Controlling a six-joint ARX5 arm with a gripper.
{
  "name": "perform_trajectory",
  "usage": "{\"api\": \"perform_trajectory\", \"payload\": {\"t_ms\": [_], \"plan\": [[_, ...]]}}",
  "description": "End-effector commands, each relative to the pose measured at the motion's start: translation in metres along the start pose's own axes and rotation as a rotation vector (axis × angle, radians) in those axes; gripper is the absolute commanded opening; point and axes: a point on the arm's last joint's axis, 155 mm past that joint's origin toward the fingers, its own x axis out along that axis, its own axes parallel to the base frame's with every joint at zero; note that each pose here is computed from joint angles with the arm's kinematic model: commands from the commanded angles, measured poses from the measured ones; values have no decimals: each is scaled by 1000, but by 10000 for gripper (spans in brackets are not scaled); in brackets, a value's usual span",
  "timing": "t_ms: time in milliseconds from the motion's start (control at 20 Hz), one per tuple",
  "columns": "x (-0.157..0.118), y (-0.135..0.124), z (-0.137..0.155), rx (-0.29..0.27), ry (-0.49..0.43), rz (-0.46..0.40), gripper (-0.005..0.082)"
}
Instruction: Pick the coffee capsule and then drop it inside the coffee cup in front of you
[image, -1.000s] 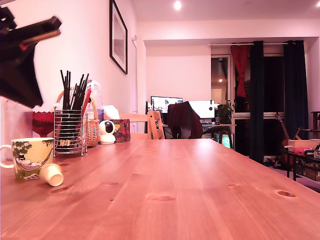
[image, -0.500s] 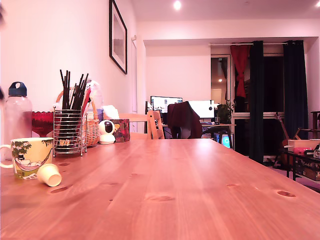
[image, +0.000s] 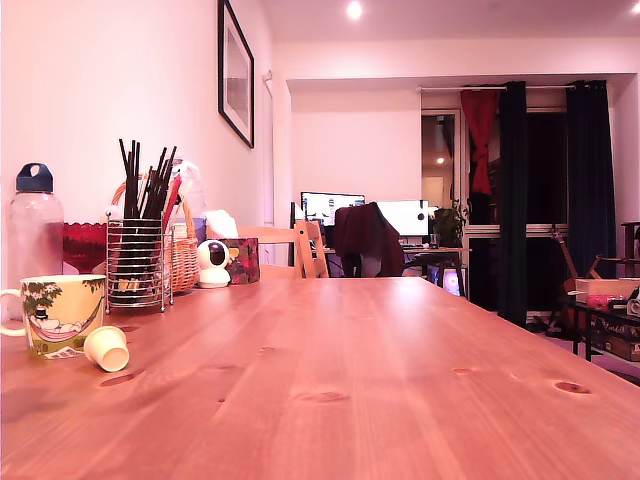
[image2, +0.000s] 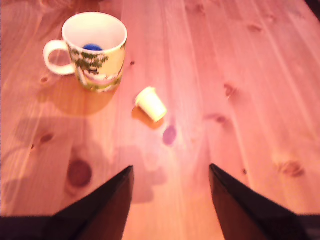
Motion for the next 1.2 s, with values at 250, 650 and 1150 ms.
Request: {"api": "perform_trajectory", "payload": {"t_ms": [250,650,1150], "plan": [[35,-3,-3,13,17,47,500],[76,-19,1,54,-15,-13,500],[106,-2,5,50,-48,-97,500]]}}
